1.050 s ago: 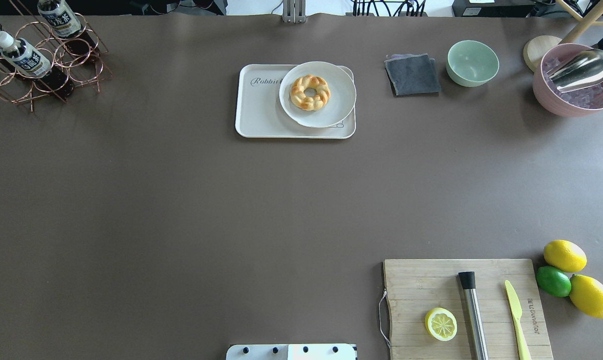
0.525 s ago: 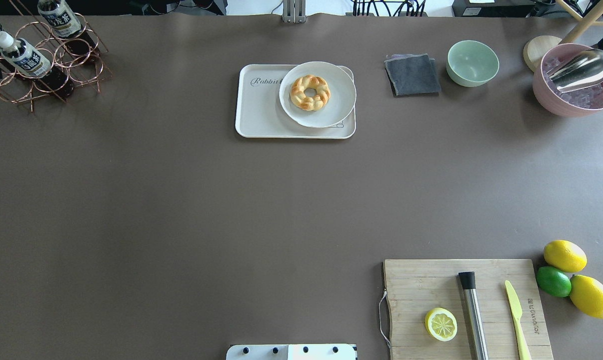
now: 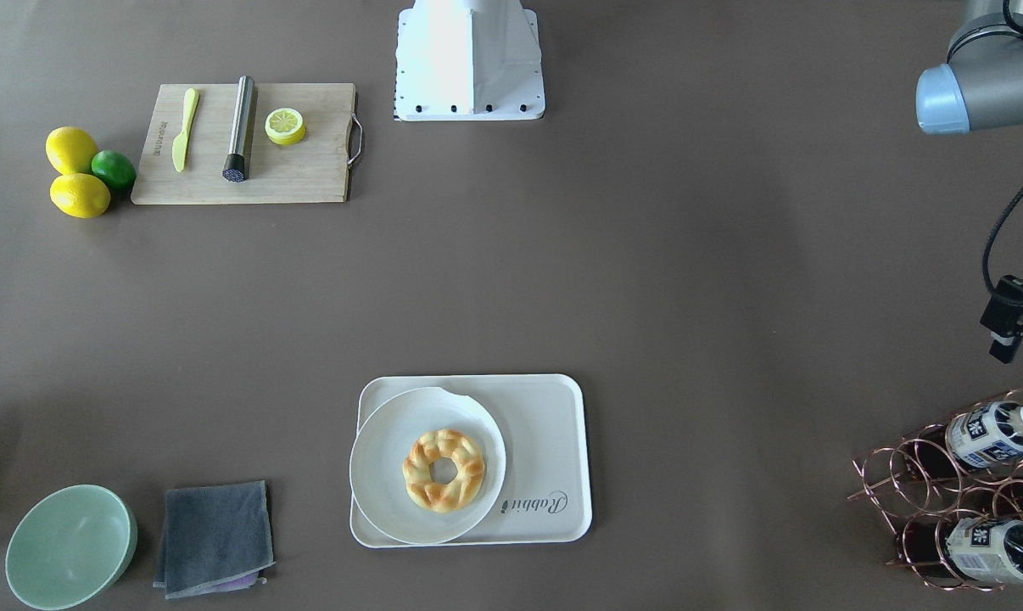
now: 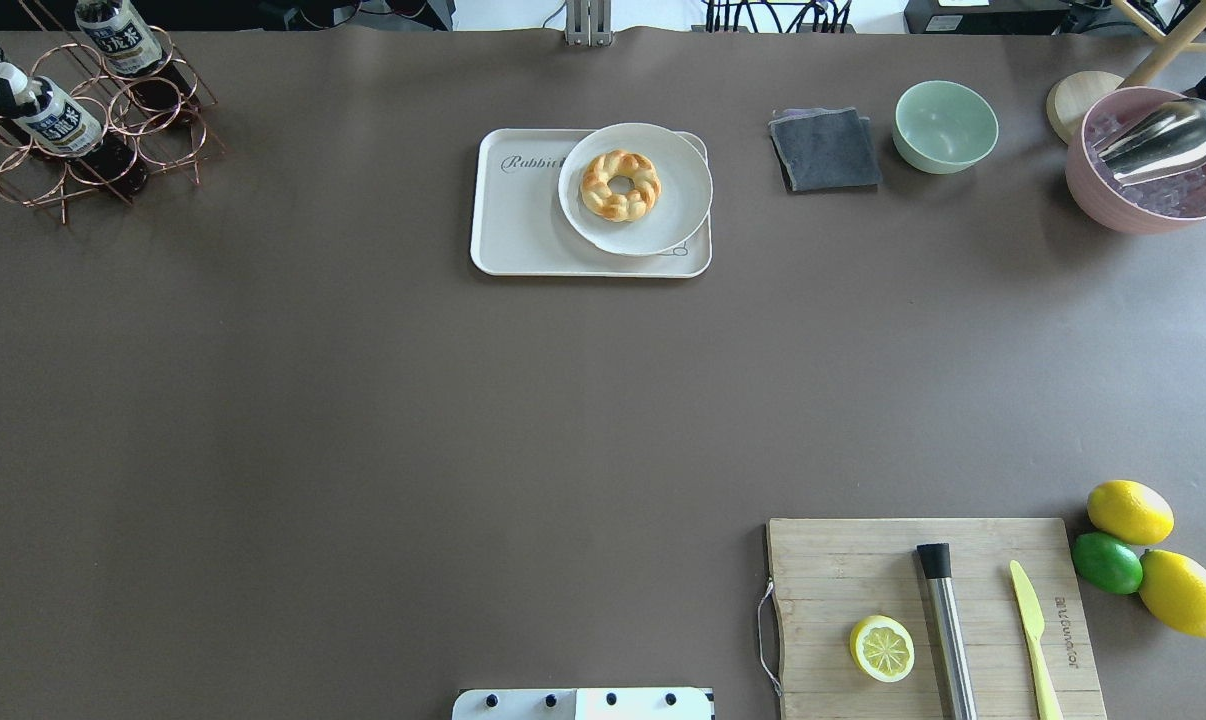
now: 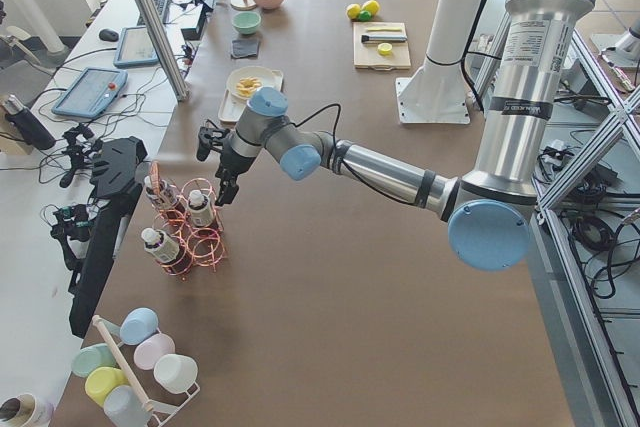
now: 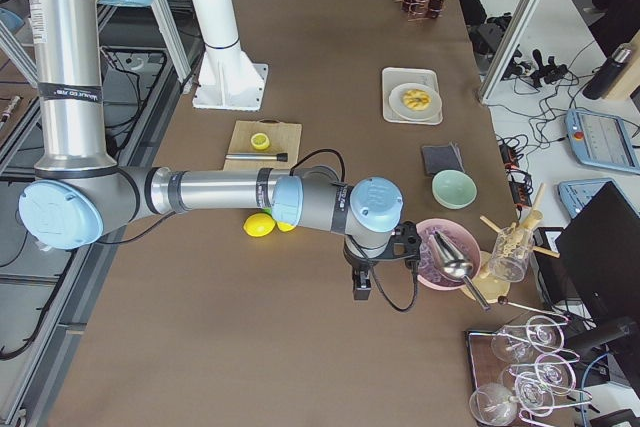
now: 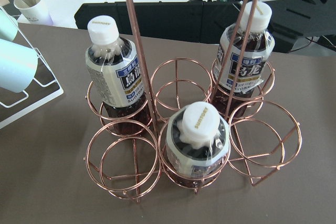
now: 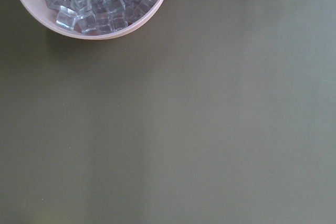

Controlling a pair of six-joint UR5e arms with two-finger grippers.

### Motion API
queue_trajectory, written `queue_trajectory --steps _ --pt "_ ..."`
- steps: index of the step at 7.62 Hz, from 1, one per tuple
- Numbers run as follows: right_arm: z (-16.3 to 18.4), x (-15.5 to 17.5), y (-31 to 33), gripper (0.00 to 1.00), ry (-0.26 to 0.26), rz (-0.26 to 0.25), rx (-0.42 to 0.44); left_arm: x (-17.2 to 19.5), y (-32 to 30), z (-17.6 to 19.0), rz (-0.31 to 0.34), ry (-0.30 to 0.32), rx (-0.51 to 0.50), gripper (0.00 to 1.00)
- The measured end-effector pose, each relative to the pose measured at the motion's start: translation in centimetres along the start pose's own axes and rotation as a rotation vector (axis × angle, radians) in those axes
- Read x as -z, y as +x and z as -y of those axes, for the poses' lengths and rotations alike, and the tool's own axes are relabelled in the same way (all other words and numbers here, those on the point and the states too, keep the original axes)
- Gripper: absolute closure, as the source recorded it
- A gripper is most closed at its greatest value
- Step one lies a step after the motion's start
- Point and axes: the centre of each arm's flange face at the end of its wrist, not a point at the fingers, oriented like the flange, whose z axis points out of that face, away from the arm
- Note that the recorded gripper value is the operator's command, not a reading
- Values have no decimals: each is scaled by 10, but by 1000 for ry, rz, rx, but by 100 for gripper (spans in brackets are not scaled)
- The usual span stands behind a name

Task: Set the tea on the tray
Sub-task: 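Grasp a tea bottle in the copper rack with the left gripper and lift it out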

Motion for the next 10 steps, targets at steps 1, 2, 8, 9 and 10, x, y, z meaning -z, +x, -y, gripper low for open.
queue_trajectory --steps 1,2,8,9,10 --pt "0 0 0 0 0 0 -1 -7 10 11 -1 8 -4 8" --pt "0 -1 1 0 -1 0 -1 -13 21 20 -3 11 -10 8" --pt "-4 -3 2 0 -6 6 -7 -50 17 24 -2 60 -165 59" --pt "-5 -4 2 0 -6 8 -8 -50 17 23 -4 60 -174 83" --pt "-5 -4 3 0 -6 8 -8 -50 16 23 -5 59 -178 100"
